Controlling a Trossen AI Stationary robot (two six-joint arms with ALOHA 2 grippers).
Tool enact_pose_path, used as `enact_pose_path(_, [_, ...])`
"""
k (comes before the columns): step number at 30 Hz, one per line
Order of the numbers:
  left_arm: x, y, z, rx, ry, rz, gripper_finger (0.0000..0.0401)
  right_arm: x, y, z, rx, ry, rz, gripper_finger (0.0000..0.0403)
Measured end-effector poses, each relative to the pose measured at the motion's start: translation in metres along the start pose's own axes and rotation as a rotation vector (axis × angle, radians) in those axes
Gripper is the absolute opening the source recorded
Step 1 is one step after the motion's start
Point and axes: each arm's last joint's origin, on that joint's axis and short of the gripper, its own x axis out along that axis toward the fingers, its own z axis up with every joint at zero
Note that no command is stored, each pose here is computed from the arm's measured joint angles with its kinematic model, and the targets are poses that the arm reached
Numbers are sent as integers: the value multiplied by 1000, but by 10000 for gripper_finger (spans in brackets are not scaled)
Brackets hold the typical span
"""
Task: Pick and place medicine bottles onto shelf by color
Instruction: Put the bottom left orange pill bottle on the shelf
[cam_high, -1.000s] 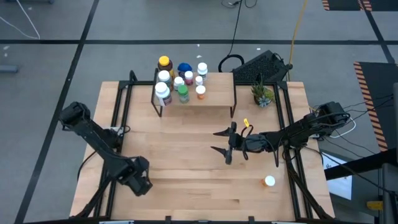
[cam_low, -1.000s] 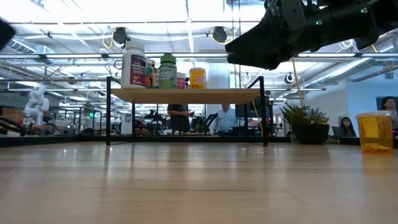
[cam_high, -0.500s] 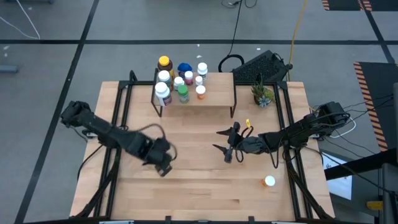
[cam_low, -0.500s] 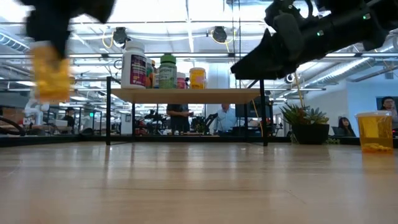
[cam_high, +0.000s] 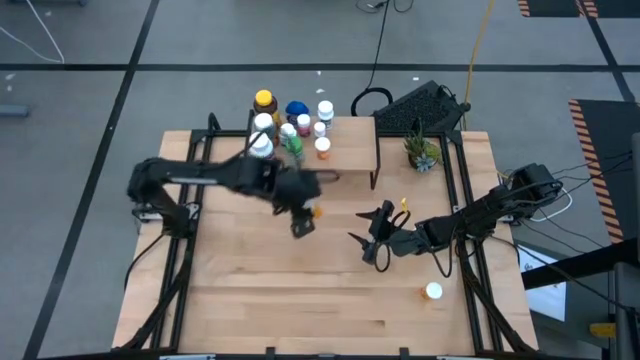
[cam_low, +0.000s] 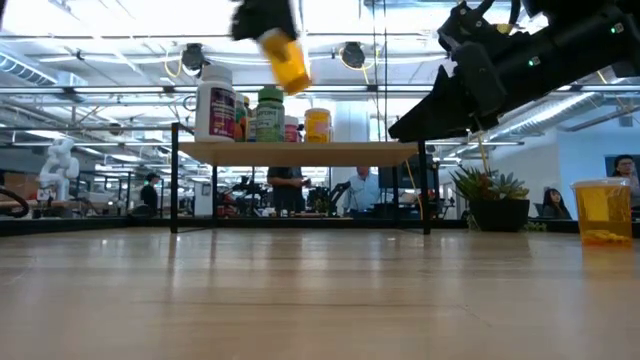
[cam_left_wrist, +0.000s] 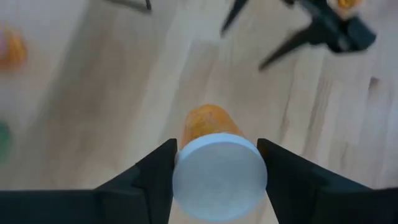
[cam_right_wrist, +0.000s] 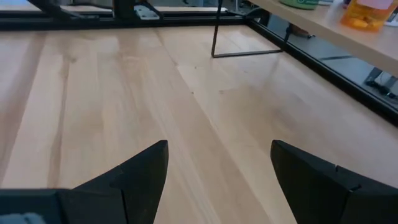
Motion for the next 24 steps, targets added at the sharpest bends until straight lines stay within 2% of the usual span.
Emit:
enact_pose_path(5, [9,32,52,129,14,41,213,0,0,-1,-7,9,2,277])
enact_pose_path(10, [8,74,93,125,-18,98,204,2,-3,1,-52,3,-11,277])
enact_pose_path(15, [11,119,102,83,-77,125,209,8,-11,3,-77,-1,-45,277])
enact_pose_path(18, [5,138,107,66,-136,156,214,11,-15,4,-74,3,-63,277])
enact_pose_path(24, [1,146,117,150,-230,182,210,12,-17,4,-52,6,-72,277])
